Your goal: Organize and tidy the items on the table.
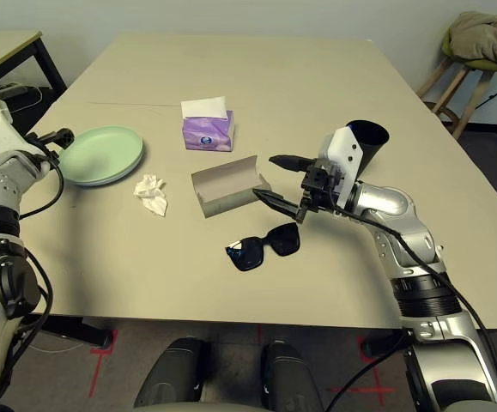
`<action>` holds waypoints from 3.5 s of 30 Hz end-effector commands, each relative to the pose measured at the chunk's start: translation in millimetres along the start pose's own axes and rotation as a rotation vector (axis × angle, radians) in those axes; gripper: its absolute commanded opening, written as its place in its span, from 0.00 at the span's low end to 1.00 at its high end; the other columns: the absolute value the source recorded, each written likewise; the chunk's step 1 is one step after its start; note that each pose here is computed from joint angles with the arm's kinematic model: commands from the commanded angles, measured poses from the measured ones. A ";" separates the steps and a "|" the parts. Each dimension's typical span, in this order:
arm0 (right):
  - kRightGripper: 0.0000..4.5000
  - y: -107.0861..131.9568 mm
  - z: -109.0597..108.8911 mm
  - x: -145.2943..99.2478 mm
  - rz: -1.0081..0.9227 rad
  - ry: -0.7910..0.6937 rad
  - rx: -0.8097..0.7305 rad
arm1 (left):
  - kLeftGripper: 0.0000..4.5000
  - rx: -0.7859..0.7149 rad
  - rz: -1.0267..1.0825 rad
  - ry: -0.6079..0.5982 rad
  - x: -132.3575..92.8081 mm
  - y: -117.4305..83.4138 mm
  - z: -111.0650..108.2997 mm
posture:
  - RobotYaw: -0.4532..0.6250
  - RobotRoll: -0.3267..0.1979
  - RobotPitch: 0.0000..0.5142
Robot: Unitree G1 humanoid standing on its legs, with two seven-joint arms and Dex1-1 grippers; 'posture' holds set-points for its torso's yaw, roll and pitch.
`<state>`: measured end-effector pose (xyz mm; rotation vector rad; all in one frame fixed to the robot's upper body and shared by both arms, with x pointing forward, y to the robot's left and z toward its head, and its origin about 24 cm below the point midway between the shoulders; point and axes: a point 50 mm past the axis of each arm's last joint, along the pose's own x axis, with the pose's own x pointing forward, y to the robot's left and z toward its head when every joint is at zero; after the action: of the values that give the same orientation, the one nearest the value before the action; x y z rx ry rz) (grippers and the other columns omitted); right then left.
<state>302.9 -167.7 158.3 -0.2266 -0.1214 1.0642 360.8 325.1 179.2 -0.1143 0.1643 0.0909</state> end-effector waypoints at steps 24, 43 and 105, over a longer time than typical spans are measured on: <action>1.00 -1.5 1.8 -4.9 0.030 0.061 -0.057 | 0.99 0.425 -0.810 0.124 -18.0 -38.5 -21.5 | 0.57 0.62 0.14; 1.00 -3.6 -2.6 -8.8 0.027 0.050 -0.074 | 0.99 0.556 -0.921 0.295 -8.8 -62.9 -55.1 | 0.57 0.62 0.13; 1.00 8.1 7.2 10.1 0.068 0.058 0.081 | 0.01 0.185 -0.342 0.138 10.3 -55.6 -8.3 | 0.61 0.62 0.12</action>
<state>300.7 -158.1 161.1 -0.1947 -0.0154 1.1166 371.7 267.8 173.4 0.0593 0.3046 -0.3209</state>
